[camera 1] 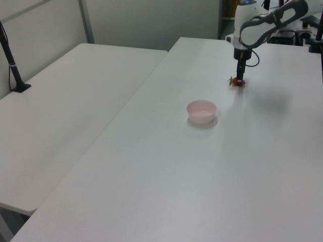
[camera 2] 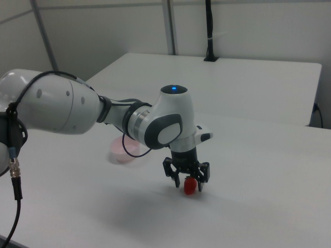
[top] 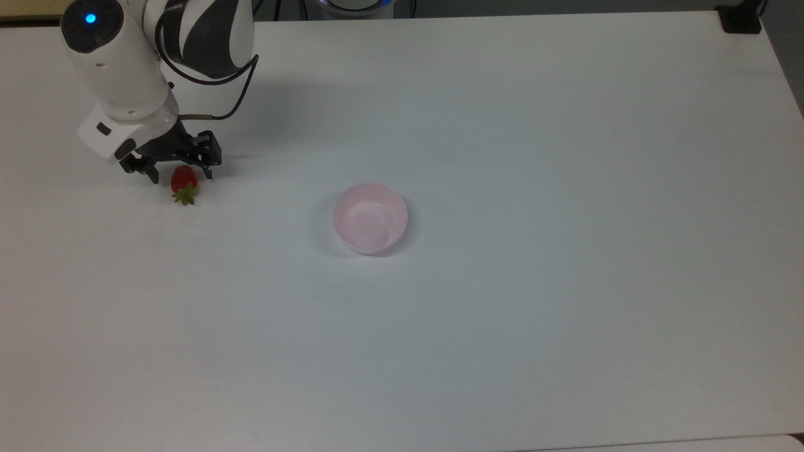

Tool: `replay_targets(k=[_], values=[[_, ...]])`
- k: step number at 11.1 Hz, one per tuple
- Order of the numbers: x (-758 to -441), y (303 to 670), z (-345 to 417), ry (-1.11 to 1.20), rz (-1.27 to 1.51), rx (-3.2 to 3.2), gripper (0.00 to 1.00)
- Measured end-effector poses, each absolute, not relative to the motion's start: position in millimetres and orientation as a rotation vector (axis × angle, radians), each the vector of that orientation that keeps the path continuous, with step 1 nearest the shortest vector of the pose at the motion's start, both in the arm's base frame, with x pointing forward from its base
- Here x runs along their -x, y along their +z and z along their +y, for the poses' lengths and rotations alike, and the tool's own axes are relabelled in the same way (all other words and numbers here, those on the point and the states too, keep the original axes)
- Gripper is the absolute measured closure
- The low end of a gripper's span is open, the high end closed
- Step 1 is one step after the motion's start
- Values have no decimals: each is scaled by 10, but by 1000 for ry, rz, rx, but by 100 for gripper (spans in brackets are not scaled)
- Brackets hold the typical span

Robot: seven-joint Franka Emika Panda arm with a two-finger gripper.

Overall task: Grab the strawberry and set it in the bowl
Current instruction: 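Lower the gripper over the strawberry and close on it, then lift the strawberry and carry it over the pink bowl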

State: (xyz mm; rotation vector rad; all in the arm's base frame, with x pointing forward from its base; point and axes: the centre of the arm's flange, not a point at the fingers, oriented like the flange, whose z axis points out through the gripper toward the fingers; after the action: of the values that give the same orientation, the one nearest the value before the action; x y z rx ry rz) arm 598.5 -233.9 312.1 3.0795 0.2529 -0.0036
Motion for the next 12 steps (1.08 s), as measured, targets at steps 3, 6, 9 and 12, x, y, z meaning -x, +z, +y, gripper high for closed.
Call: replay_targets(k=[3,6,9,12], values=[[-6004,3083,-2323,5,254,-3078,41],[-6009,3091,-2325,10,175,-3083,55],[-6053,3153,-2303,32,91,-3084,59],[-6318,3526,-1906,84,38,-3080,58]])
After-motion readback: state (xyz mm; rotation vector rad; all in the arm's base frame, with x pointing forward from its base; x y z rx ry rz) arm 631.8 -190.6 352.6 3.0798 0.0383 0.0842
